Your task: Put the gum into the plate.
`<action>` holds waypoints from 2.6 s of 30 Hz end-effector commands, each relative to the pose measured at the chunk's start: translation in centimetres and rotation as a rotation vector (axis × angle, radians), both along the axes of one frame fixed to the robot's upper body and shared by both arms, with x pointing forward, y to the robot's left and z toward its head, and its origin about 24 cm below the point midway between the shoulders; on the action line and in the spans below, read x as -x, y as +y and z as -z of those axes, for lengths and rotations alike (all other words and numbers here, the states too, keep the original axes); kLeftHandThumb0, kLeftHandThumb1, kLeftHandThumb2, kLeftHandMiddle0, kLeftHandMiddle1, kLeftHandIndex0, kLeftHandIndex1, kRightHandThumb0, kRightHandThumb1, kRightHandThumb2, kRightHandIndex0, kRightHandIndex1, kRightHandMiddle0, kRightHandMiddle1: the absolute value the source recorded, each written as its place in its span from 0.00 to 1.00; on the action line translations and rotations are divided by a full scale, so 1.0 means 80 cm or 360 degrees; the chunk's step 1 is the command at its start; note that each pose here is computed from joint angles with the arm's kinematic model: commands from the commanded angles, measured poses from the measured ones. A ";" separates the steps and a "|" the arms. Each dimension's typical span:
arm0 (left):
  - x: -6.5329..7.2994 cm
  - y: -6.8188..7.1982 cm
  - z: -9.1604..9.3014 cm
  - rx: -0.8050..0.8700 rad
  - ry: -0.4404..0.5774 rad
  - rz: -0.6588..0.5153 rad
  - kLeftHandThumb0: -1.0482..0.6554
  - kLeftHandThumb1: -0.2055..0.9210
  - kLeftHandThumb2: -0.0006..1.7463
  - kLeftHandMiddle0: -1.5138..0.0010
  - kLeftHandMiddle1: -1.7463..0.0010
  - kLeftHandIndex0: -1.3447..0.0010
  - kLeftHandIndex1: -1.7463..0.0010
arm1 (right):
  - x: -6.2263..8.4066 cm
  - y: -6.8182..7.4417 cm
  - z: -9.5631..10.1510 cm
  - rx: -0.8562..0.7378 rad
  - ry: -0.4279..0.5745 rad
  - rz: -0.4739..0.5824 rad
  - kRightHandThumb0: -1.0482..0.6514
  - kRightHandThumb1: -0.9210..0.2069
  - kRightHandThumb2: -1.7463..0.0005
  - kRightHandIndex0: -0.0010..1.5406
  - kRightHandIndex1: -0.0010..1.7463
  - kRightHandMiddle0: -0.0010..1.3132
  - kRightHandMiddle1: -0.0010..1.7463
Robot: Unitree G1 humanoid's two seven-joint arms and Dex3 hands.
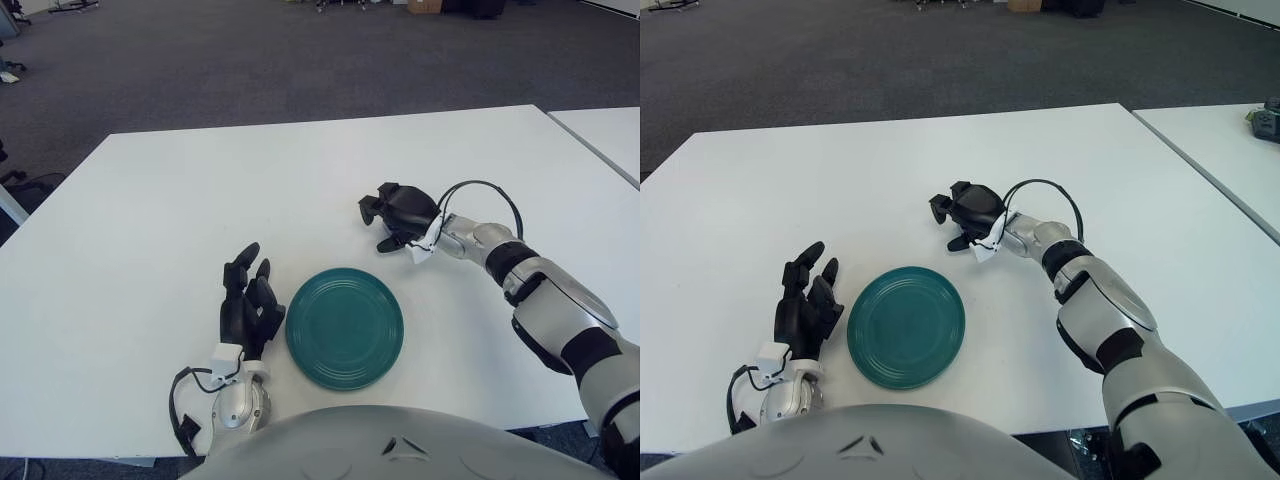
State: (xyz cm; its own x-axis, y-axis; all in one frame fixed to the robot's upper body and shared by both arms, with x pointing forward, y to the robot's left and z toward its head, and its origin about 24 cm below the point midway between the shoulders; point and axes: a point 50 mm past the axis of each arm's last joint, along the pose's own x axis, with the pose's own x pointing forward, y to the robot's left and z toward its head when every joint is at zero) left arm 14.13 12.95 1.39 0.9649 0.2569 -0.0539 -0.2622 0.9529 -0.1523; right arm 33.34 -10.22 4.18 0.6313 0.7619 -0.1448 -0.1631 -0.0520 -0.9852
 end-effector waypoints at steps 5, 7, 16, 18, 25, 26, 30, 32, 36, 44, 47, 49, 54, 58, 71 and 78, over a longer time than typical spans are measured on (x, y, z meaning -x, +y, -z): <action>-0.001 -0.002 0.007 -0.0076 0.0051 0.0081 0.12 1.00 0.53 0.78 1.00 1.00 0.58 | -0.008 0.001 -0.059 0.0028 0.0075 0.0090 0.01 0.00 0.54 0.03 0.01 0.00 0.15; -0.001 -0.001 0.008 -0.0094 0.0055 0.0088 0.12 1.00 0.54 0.80 1.00 1.00 0.58 | -0.004 0.002 -0.065 0.0035 0.0094 0.0104 0.00 0.00 0.53 0.01 0.00 0.00 0.10; -0.003 -0.001 0.018 -0.0138 0.0103 0.0084 0.11 1.00 0.55 0.82 1.00 1.00 0.58 | 0.014 -0.005 -0.086 0.0085 0.0175 0.0216 0.00 0.00 0.51 0.00 0.00 0.00 0.00; -0.003 -0.001 0.020 -0.0139 0.0116 0.0084 0.11 1.00 0.55 0.82 1.00 1.00 0.57 | 0.015 -0.010 -0.083 0.0129 0.0172 0.0234 0.00 0.00 0.51 0.00 0.00 0.00 0.00; -0.005 -0.002 0.025 -0.0153 0.0143 0.0107 0.11 1.00 0.53 0.83 1.00 1.00 0.55 | 0.013 -0.020 -0.078 0.0297 0.0162 0.0262 0.00 0.00 0.49 0.00 0.00 0.00 0.00; -0.006 -0.003 0.025 -0.0158 0.0150 0.0114 0.11 1.00 0.53 0.83 1.00 1.00 0.55 | 0.013 -0.021 -0.078 0.0319 0.0164 0.0267 0.00 0.00 0.49 0.00 0.00 0.00 0.00; -0.006 -0.002 0.027 -0.0185 0.0175 0.0155 0.11 1.00 0.52 0.85 1.00 1.00 0.57 | 0.012 -0.026 -0.076 0.0366 0.0179 0.0280 0.00 0.00 0.47 0.00 0.00 0.00 0.00; -0.006 -0.002 0.029 -0.0206 0.0187 0.0183 0.10 1.00 0.52 0.87 1.00 1.00 0.58 | 0.012 -0.028 -0.074 0.0371 0.0189 0.0282 0.00 0.00 0.47 0.00 0.00 0.00 0.00; -0.007 -0.002 0.031 -0.0238 0.0208 0.0219 0.09 1.00 0.52 0.90 1.00 1.00 0.63 | 0.010 -0.033 -0.070 0.0369 0.0205 0.0286 0.00 0.00 0.47 0.00 0.00 0.00 0.00; -0.007 0.000 0.033 -0.0283 0.0236 0.0267 0.09 1.00 0.53 0.91 1.00 1.00 0.67 | 0.004 -0.041 -0.060 0.0369 0.0237 0.0287 0.00 0.00 0.49 0.00 0.00 0.00 0.00; -0.007 0.001 0.033 -0.0281 0.0238 0.0278 0.09 1.00 0.53 0.91 1.00 1.00 0.68 | 0.002 -0.043 -0.056 0.0369 0.0249 0.0292 0.00 0.00 0.49 0.00 0.00 0.00 0.00; -0.007 0.001 0.034 -0.0277 0.0242 0.0271 0.09 1.00 0.54 0.91 1.00 1.00 0.68 | 0.000 -0.047 -0.050 0.0375 0.0266 0.0305 0.00 0.00 0.50 0.00 0.00 0.00 0.00; -0.007 0.002 0.033 -0.0293 0.0245 0.0278 0.09 1.00 0.54 0.91 1.00 1.00 0.69 | -0.005 -0.053 -0.038 0.0391 0.0280 0.0322 0.00 0.00 0.50 0.00 0.00 0.01 0.00; -0.007 0.003 0.033 -0.0286 0.0256 0.0275 0.09 1.00 0.55 0.92 1.00 1.00 0.71 | -0.009 -0.055 -0.031 0.0395 0.0279 0.0325 0.00 0.00 0.51 0.00 0.00 0.01 0.01; -0.007 0.004 0.032 -0.0275 0.0247 0.0268 0.12 1.00 0.54 0.91 1.00 1.00 0.73 | -0.006 -0.057 -0.001 0.0367 0.0298 0.0347 0.00 0.00 0.52 0.01 0.00 0.05 0.03; -0.006 0.004 0.030 -0.0240 0.0236 0.0281 0.12 1.00 0.55 0.91 1.00 1.00 0.74 | -0.002 -0.059 0.018 0.0385 0.0300 0.0354 0.00 0.00 0.52 0.01 0.00 0.05 0.03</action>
